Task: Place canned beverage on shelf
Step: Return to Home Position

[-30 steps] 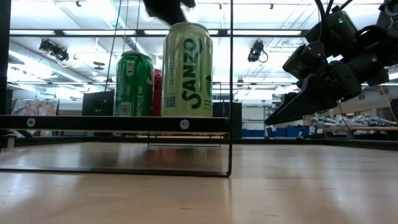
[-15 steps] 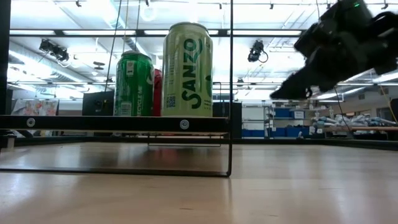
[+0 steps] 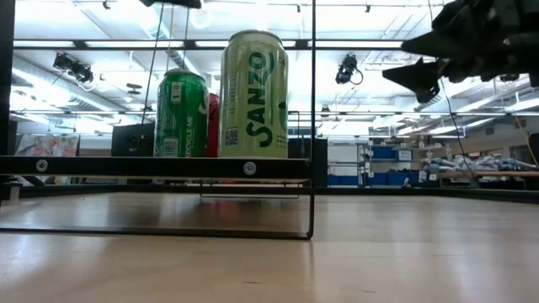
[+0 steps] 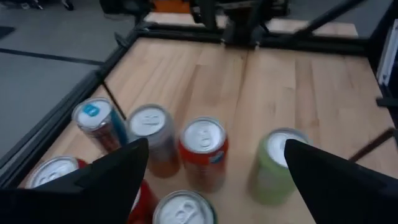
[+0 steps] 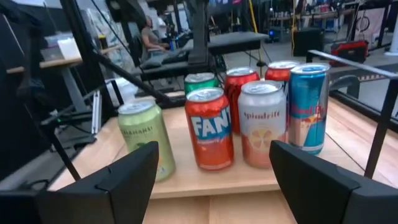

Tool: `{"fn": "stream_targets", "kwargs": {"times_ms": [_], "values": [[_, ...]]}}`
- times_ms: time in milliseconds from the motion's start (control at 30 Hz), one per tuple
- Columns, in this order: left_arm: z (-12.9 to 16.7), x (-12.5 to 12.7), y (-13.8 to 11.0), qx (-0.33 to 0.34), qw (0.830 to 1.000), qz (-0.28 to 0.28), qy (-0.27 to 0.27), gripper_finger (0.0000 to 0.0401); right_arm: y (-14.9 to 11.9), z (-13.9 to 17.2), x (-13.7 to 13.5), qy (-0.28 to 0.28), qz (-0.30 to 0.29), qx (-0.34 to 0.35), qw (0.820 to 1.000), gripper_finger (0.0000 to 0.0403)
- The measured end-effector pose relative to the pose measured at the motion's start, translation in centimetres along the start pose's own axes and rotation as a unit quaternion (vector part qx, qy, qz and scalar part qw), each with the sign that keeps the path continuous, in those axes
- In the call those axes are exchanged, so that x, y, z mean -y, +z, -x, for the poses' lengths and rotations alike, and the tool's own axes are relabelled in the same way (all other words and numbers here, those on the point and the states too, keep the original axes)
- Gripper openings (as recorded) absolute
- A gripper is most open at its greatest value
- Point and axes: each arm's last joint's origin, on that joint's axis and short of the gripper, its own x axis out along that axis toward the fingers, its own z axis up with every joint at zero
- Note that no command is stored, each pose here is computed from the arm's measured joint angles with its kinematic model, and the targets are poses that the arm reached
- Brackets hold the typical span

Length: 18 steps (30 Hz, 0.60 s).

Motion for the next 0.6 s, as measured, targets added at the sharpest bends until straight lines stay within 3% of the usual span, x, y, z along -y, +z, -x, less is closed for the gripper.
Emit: {"fn": "stream_targets", "kwargs": {"times_ms": [267,600], "values": [[0.4,-2.9,-5.7,0.089,0.995,0.044,0.013,0.0386,1.0,1.9,-0.1,0.002,-0.008,0.029,1.000,0.0318],[-0.6,-4.7,-11.8,0.165,0.986,-0.006,0.011,0.0386,2.7,4.4,-0.1,-0.020,-0.010,0.123,0.992,0.0318]]}}
